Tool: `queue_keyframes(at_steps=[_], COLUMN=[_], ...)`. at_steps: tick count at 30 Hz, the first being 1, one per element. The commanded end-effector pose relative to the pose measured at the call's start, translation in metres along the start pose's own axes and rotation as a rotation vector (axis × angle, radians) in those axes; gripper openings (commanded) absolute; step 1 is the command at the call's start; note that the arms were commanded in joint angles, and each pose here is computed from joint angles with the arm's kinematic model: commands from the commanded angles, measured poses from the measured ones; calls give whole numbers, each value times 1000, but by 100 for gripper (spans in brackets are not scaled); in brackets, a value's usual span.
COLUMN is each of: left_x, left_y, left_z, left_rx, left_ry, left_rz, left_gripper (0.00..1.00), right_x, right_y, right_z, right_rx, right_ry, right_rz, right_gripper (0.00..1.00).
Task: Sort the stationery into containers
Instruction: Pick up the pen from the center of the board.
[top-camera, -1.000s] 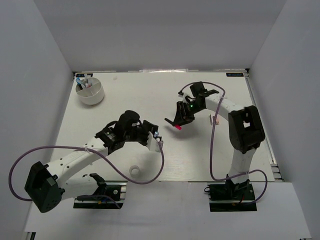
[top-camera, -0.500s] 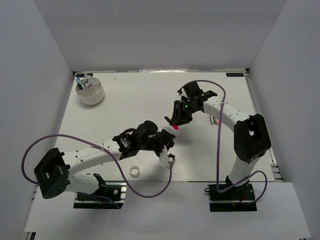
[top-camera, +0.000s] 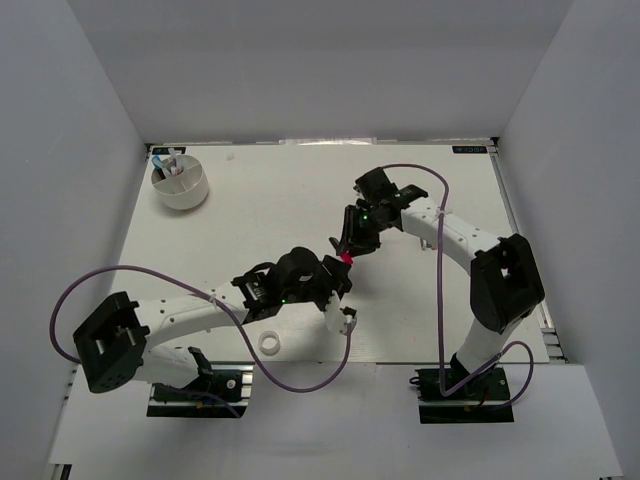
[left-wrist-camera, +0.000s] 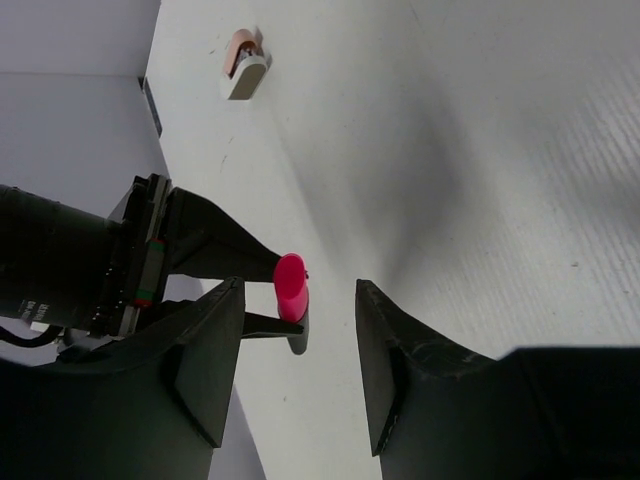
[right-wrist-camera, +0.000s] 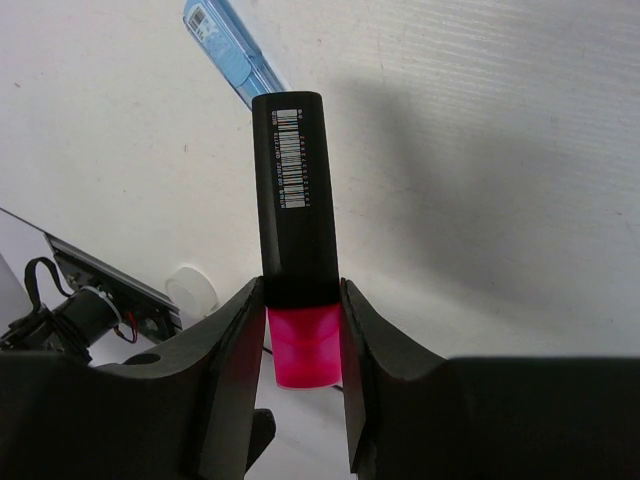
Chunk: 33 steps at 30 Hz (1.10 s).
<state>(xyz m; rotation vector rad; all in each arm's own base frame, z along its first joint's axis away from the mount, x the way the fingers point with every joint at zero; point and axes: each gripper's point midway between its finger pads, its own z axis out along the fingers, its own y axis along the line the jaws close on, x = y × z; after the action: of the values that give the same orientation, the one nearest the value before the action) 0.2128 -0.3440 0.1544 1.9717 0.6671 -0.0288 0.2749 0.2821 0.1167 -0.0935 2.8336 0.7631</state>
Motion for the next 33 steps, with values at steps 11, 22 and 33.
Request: queue_keyframes(at_steps=[11,22,33], left_x=[15,25,37], left_y=[8,11,7], left_z=[3,10,15], left_rx=[-69,-105,-85], left_ry=[100,144,201], left_rz=[24,46,55], left_gripper=[57,56,52], right_x=[-9,-7,-9], right_y=[27,32,36], right_z=[-17,-18,-26], right_rx=[-8,-6,-8], right_ry=[-71,-79,-109], right_rz=[-38,-66,-88], right_gripper=[0,0,0])
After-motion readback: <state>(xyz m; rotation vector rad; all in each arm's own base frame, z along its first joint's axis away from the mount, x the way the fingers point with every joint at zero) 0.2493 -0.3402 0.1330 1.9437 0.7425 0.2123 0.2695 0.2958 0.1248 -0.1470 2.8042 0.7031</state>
